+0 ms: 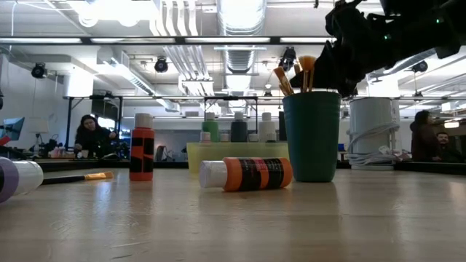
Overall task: Pick & Place Paint Supplies
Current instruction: Put the gold paint brush into the green cup, then put the top orange paint bottle into the yellow bin
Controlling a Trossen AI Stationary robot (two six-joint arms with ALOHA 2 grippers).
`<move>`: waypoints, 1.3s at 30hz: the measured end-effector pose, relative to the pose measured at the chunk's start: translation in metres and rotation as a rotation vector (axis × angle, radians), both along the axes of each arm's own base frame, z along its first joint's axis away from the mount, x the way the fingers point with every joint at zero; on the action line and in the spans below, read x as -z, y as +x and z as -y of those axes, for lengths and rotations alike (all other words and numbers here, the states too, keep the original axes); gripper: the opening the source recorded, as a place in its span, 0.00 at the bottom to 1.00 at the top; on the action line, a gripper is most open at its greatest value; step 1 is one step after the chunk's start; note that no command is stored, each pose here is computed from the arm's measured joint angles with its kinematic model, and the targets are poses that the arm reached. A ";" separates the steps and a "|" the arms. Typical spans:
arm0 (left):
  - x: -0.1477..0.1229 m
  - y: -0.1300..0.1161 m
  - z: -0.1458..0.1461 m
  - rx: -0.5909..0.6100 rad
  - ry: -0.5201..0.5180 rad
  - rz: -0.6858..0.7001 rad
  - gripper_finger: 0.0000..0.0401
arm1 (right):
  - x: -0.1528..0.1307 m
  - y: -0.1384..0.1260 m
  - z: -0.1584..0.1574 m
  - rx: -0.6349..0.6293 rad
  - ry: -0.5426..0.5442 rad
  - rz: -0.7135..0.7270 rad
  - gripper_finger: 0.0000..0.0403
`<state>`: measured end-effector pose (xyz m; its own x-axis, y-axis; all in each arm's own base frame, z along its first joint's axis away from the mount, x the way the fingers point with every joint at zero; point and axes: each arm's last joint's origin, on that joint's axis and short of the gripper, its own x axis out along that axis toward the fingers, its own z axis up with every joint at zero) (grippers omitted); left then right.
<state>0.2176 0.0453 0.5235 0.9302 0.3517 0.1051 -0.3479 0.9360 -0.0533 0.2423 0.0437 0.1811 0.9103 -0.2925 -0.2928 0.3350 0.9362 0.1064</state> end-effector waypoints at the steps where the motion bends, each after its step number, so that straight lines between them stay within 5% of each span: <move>1: 0.000 0.000 0.000 0.000 0.000 0.000 0.48 | 0.002 0.000 0.000 0.003 0.006 -0.006 0.03; 8: 0.000 0.000 0.000 0.000 0.000 0.000 0.48 | 0.006 0.002 0.000 0.014 0.034 -0.014 0.05; 24: 0.000 0.000 0.000 0.001 -0.002 0.000 0.48 | -0.006 -0.003 0.001 0.014 0.047 0.023 0.31; 39: 0.001 -0.008 0.002 0.007 -0.114 -0.061 0.48 | -0.142 -0.011 0.007 0.005 -0.079 0.397 0.39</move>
